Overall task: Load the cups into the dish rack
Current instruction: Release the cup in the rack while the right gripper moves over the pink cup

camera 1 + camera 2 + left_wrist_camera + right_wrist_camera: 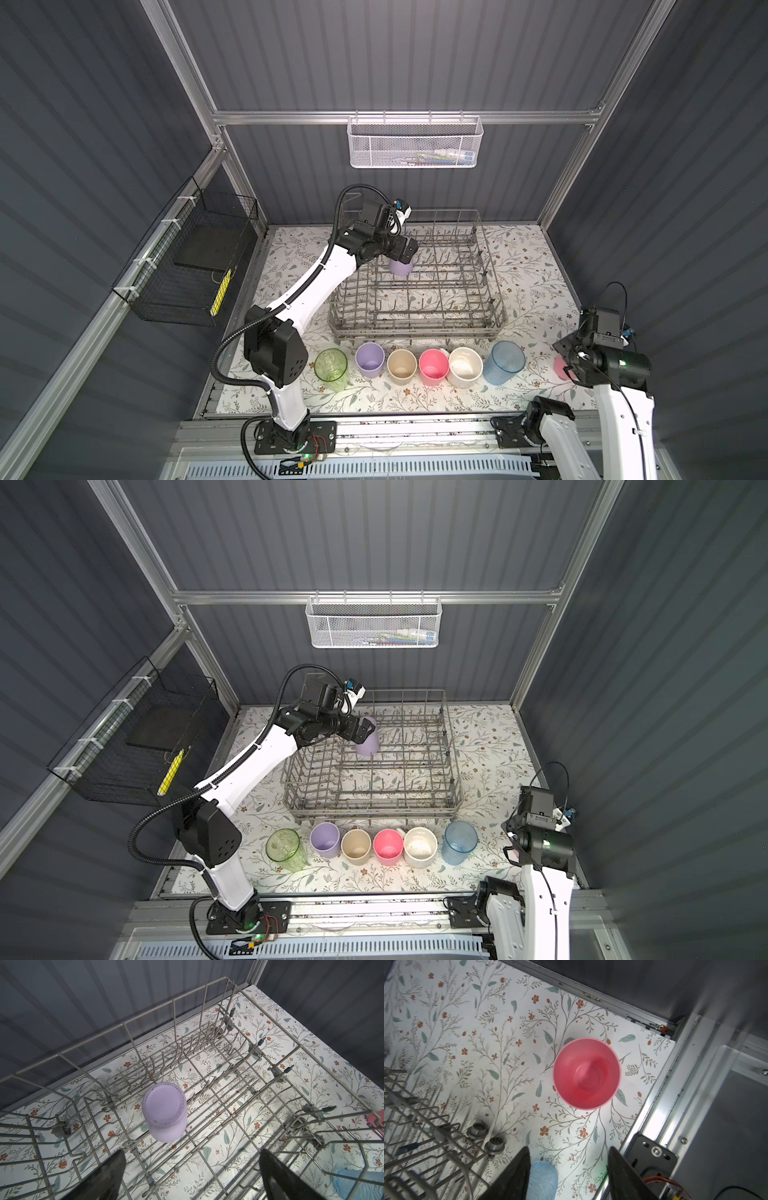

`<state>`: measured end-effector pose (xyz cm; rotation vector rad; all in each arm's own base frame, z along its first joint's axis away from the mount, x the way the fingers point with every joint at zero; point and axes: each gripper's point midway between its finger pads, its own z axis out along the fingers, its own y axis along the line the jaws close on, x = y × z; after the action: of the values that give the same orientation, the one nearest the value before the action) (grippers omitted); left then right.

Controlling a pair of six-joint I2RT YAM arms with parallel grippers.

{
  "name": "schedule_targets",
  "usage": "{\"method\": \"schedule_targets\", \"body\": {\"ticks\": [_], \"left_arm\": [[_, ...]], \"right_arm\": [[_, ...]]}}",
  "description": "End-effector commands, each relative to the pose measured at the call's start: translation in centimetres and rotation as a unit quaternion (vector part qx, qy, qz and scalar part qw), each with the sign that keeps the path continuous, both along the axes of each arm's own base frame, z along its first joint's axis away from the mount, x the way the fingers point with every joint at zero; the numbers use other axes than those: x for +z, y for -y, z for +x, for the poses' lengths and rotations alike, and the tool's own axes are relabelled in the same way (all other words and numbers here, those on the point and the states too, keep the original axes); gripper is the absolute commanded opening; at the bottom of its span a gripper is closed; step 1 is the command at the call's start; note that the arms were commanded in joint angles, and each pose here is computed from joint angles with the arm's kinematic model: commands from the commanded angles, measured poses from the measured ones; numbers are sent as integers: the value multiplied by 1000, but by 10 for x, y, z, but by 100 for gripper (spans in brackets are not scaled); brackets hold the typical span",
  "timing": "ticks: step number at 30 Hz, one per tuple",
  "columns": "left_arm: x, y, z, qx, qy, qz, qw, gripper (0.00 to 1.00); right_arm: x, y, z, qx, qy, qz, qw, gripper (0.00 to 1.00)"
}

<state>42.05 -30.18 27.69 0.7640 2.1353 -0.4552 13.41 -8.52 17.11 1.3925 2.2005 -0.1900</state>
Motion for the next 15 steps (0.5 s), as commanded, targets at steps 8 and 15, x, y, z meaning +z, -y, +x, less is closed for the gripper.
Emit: {"method": "schedule_targets", "body": {"ticks": [8, 15], "left_arm": [[22, 1, -15, -15, -13, -35, 999, 100], [35, 5, -16, -21, -8, -52, 998, 100]], "right_arm": [[-9, 20, 1, -37, -13, -43, 998, 61], [-24, 24, 15, -22, -37, -41, 998, 62]]}}
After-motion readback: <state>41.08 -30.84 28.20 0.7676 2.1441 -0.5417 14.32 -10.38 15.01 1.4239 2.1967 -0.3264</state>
